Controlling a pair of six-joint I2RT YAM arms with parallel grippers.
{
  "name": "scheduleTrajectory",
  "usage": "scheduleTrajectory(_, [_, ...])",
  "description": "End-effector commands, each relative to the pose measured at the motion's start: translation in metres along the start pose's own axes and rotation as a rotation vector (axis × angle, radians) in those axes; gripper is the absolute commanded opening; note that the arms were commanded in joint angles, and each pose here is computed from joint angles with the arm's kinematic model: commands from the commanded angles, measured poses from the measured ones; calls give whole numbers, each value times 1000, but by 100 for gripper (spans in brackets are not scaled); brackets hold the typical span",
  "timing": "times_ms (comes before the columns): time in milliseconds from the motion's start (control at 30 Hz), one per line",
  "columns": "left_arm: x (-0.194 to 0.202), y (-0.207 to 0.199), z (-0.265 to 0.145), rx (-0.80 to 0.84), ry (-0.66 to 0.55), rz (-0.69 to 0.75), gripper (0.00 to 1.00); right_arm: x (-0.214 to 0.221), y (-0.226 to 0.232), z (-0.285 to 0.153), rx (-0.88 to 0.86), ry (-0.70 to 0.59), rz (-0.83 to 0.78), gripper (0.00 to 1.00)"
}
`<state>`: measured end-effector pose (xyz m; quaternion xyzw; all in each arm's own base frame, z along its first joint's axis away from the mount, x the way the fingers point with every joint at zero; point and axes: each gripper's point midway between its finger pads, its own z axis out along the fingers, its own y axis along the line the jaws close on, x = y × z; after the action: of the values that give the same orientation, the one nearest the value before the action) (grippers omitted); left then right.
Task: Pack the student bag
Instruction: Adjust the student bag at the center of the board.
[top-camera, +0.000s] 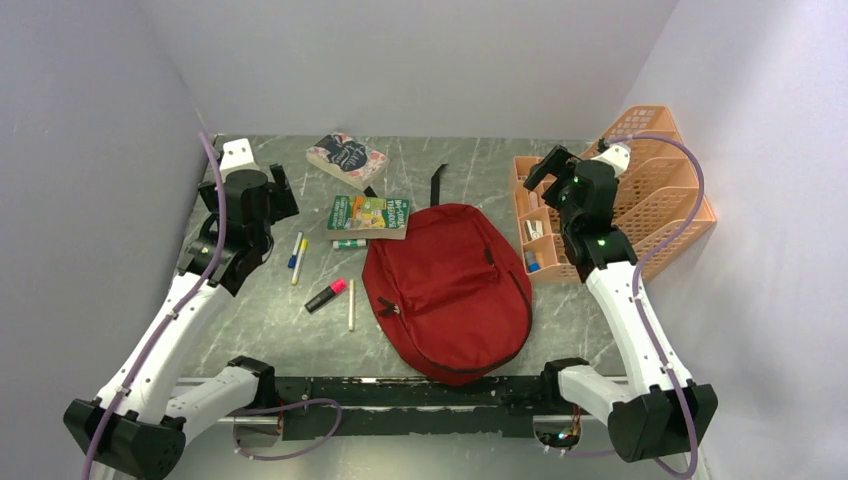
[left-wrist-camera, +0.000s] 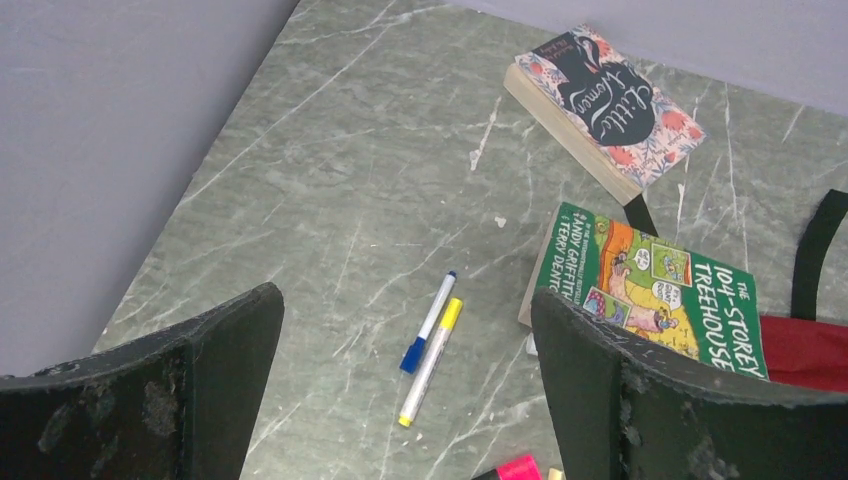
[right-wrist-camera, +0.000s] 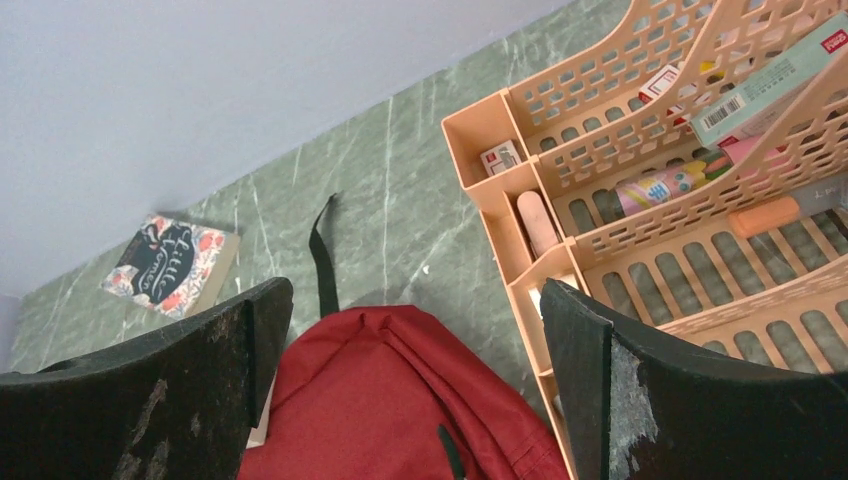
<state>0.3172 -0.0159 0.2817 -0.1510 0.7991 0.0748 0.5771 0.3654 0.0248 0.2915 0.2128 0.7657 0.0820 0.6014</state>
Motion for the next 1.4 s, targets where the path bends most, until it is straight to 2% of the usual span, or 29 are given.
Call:
scheduleTrajectory(0, [-6, 0, 0, -2, -31, -11, 99, -4, 0, 4, 5, -23, 9, 100])
scheduleTrajectory(333, [-2, -4, 2, 23, -25, 5, 99, -3, -1, 3, -8, -44, 33, 100])
scheduleTrajectory(500, [4, -14, 8, 57, -8, 15, 99, 0, 27, 8, -151, -4, -21, 100])
scheduleTrajectory(700, [5, -12, 5, 75, -12, 0, 99, 24, 81, 27, -359, 156, -32, 100])
scheduleTrajectory(867, [8, -9, 8, 52, -13, 7, 99, 79, 126, 48, -421, 339, -137, 100])
scheduleTrajectory(967, [8, -11, 7, 67, -14, 5, 99, 115, 131, 51, -347, 425, -219, 98])
scheduleTrajectory(1133, [12, -13, 4, 81, -16, -4, 99, 161, 87, 28, -104, 598, -315, 95])
scheduleTrajectory(1233, [17, -18, 7, 99, -8, 1, 99, 173, 59, 1, 18, 643, -304, 95])
scheduleTrajectory(1367, [21, -32, 6, 160, 7, 17, 99, 176, 5, -38, 306, 656, -241, 95])
